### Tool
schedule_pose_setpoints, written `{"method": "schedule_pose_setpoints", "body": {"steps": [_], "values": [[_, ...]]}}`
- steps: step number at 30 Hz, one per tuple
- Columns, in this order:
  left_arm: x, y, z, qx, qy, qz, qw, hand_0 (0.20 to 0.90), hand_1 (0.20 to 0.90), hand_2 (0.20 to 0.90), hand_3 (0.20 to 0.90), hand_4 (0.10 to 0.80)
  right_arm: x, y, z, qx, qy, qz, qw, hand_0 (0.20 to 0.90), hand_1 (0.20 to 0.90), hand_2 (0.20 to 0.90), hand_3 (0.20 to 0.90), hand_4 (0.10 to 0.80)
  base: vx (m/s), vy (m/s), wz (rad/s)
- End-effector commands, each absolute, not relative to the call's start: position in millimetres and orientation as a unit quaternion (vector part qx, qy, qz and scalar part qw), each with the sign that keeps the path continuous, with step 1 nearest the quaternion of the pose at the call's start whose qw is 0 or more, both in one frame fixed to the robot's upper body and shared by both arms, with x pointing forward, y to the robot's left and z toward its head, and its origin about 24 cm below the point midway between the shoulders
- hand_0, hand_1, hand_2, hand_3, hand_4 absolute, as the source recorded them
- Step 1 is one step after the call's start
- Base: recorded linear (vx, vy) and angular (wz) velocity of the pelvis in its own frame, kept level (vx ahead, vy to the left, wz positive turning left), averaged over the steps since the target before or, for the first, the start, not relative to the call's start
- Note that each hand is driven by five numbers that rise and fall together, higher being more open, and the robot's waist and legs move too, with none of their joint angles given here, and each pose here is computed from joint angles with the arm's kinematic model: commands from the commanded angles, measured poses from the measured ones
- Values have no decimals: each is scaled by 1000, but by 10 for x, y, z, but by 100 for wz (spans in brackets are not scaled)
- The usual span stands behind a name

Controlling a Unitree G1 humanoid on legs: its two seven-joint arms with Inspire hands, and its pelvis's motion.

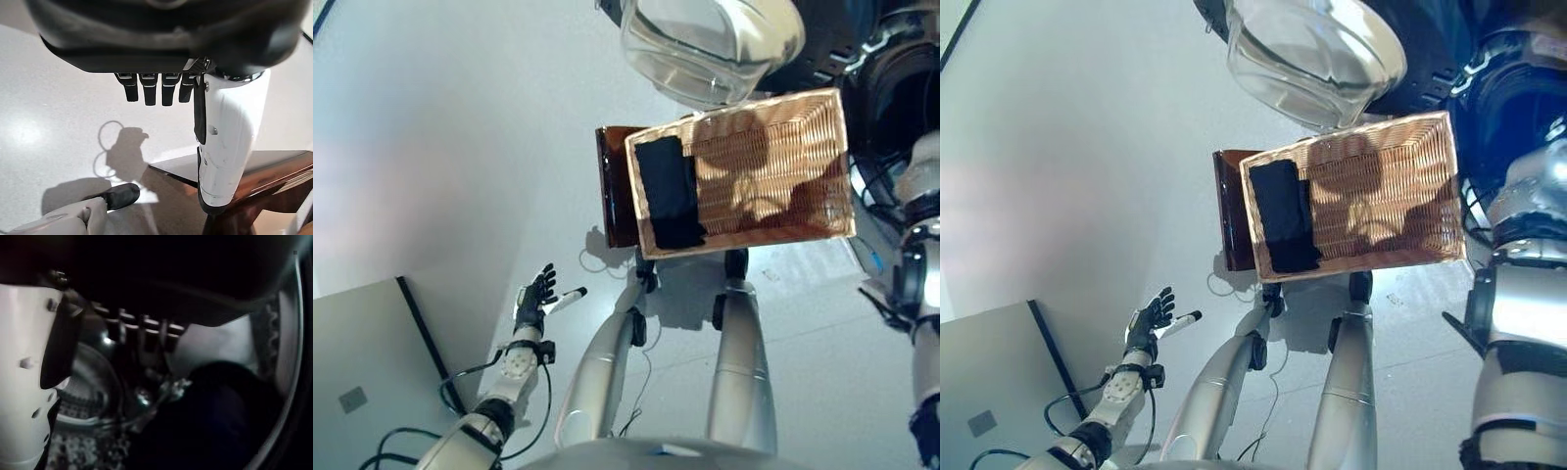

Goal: Pick up the clothes and place them into the washing machine

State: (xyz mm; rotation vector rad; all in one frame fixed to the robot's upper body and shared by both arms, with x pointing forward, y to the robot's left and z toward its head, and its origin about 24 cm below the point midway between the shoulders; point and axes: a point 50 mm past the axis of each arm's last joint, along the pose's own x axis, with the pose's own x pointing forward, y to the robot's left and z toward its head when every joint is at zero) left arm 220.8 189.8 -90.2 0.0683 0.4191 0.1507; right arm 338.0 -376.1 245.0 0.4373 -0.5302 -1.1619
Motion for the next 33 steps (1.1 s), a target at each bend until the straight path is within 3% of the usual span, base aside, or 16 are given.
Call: {"method": "schedule_pose_setpoints", "body": {"steps": [1, 8, 20, 25, 33], "values": [[1977, 2163, -1037, 42, 244, 138, 959, 900, 900, 900, 900, 800, 3306, -3763, 2427, 168, -293, -524, 782, 900, 900, 900, 900, 800, 0, 0, 0], [1914, 2112, -1138, 41, 280, 141, 949, 900, 900, 900, 900, 800, 3398, -3301, 1173, 232, -137, -496, 826, 900, 900, 900, 900, 800, 41, 12, 0], [1716, 2203, -1252, 64, 324, 157, 931, 900, 900, 900, 900, 800, 2892, -2552, -258, 170, 90, -385, 903, 900, 900, 900, 900, 800, 89, 6, 0], [1695, 2261, -1254, 70, 328, 167, 927, 900, 900, 900, 900, 800, 2819, -2379, -449, 115, 151, -331, 924, 900, 900, 900, 900, 800, 59, 17, 15], [1775, 2420, -1180, 89, 316, 187, 926, 900, 900, 900, 900, 800, 2991, -2140, -417, 47, 184, -260, 947, 900, 900, 900, 900, 800, 28, 24, 15]]}}
